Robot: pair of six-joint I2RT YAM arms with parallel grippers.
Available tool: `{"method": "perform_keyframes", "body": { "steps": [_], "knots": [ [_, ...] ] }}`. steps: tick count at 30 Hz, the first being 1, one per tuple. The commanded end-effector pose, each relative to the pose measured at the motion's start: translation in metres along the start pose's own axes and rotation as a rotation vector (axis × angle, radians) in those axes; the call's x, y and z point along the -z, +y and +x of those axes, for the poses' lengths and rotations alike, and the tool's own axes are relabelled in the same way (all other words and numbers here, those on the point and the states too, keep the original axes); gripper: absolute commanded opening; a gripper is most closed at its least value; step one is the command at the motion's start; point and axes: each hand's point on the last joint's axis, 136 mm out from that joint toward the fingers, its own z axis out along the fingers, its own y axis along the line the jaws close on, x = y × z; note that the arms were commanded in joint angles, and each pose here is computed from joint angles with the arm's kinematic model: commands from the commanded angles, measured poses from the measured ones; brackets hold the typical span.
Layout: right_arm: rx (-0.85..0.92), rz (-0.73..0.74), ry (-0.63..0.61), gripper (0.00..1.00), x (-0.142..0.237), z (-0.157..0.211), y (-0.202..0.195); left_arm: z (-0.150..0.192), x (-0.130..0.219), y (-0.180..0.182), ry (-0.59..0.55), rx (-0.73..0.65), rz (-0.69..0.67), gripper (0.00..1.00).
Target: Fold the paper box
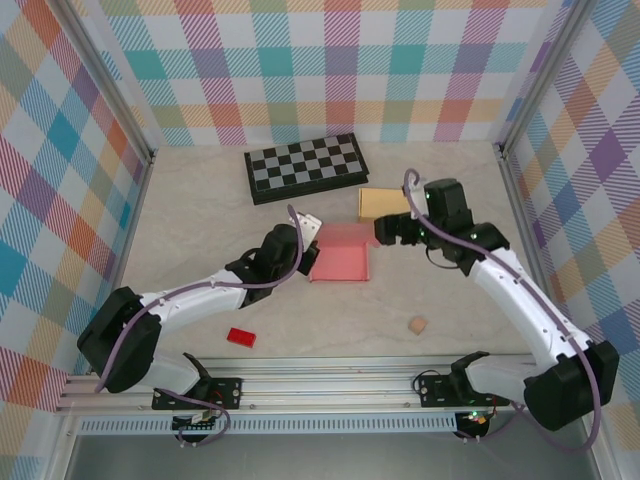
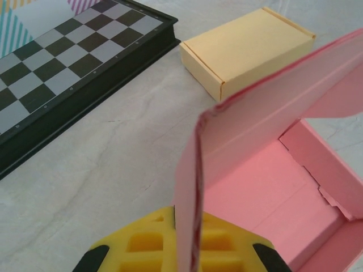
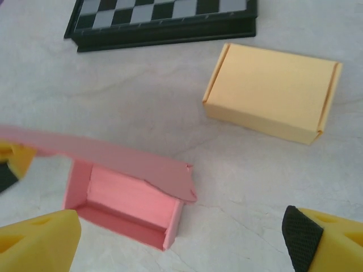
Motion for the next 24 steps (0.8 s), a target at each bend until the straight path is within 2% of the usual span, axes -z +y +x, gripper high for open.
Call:
{"method": "perform_keyframes", "body": {
  "steps": [1, 5, 11, 17, 24],
  "knots": [
    [-0.205, 0.057, 0.160, 0.93, -0.010, 0.012, -0.008, 0.000, -0.004, -0.015, -0.030, -0.073, 0.079, 0.01],
    [-0.448, 0.121, 0.305, 0.93, -0.040, 0.032, -0.013, 0.003, -0.011, -0.007, -0.036, -0.051, 0.022, 0.00],
    [-0.625, -0.006, 0.410, 0.92, -0.083, 0.055, 0.009, 0.004, -0.013, -0.005, -0.058, 0.004, 0.007, 0.00],
    [-0.679, -0.112, 0.459, 0.89, -0.095, 0.060, 0.028, 0.009, -0.019, -0.010, -0.025, 0.072, 0.024, 0.00],
    [-0.707, -0.206, 0.495, 0.87, -0.092, 0.055, 0.051, -0.003, -0.024, -0.013, -0.014, 0.162, 0.036, 0.00]
  ]
}}
